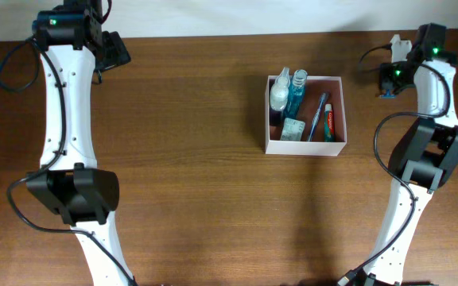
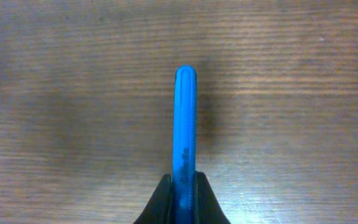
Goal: Pack container
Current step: 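Lower the right gripper and close it on the blue razor handle, then lift the razor and carry it left over the pink box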
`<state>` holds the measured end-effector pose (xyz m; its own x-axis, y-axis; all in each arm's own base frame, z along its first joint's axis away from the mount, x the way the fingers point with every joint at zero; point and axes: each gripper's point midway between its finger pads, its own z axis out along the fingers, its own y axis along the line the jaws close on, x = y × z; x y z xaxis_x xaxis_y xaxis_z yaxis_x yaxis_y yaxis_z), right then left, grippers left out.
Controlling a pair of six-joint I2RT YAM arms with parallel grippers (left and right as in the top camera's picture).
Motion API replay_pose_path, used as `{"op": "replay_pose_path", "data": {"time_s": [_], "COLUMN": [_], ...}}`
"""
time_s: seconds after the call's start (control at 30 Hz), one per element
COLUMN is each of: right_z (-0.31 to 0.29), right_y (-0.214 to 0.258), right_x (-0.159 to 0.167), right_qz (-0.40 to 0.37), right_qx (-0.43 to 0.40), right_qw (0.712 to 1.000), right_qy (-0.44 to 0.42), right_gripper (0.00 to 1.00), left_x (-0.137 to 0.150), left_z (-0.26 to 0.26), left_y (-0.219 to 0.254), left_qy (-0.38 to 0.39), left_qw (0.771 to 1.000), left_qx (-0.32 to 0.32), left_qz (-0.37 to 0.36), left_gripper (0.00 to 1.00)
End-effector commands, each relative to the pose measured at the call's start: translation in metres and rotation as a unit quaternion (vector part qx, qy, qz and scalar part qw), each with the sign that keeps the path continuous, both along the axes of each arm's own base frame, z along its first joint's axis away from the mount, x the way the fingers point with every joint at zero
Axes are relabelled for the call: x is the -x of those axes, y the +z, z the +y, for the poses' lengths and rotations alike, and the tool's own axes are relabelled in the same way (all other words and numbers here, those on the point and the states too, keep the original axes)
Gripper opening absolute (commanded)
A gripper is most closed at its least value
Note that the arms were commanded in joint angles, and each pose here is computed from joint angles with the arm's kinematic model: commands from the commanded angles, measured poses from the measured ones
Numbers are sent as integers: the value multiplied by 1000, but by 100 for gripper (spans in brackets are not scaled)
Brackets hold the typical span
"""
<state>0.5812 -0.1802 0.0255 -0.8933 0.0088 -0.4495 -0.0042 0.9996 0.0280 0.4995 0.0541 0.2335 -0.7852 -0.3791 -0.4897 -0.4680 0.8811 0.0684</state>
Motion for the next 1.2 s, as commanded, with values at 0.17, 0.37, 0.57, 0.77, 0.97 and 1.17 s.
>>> {"op": "replay_pose_path", "data": {"time_s": [0.17,0.37,0.57,0.77,0.97,1.17], "right_z": [32,65,88,111,141,170], "right_y": [110,146,164,197,238,255], "right_x": [5,41,71,73,82,109], "right_qz": [-39,2,43,15,-15,7], "right_qx": [-109,-171,-197,-231,-223,-156], "right_qw": [991,983,976,971,974,988], "right_qy": [-63,-66,-77,-61,-27,-16], "right_gripper": [4,4,4,4,4,4], "left_x": [-1,-1,-1,-1,-1,-1], "left_z": [3,3,3,3,3,3], "left_y": [-3,-3,-3,-3,-3,-3], "left_qy": [9,9,9,9,9,9], "left_qw": [1000,1000,1000,1000,1000,1000], "left_qx": [-2,-2,-2,-2,-2,-2], "left_qz": [2,2,2,2,2,2], "left_gripper": [99,99,99,99,99,99]}}
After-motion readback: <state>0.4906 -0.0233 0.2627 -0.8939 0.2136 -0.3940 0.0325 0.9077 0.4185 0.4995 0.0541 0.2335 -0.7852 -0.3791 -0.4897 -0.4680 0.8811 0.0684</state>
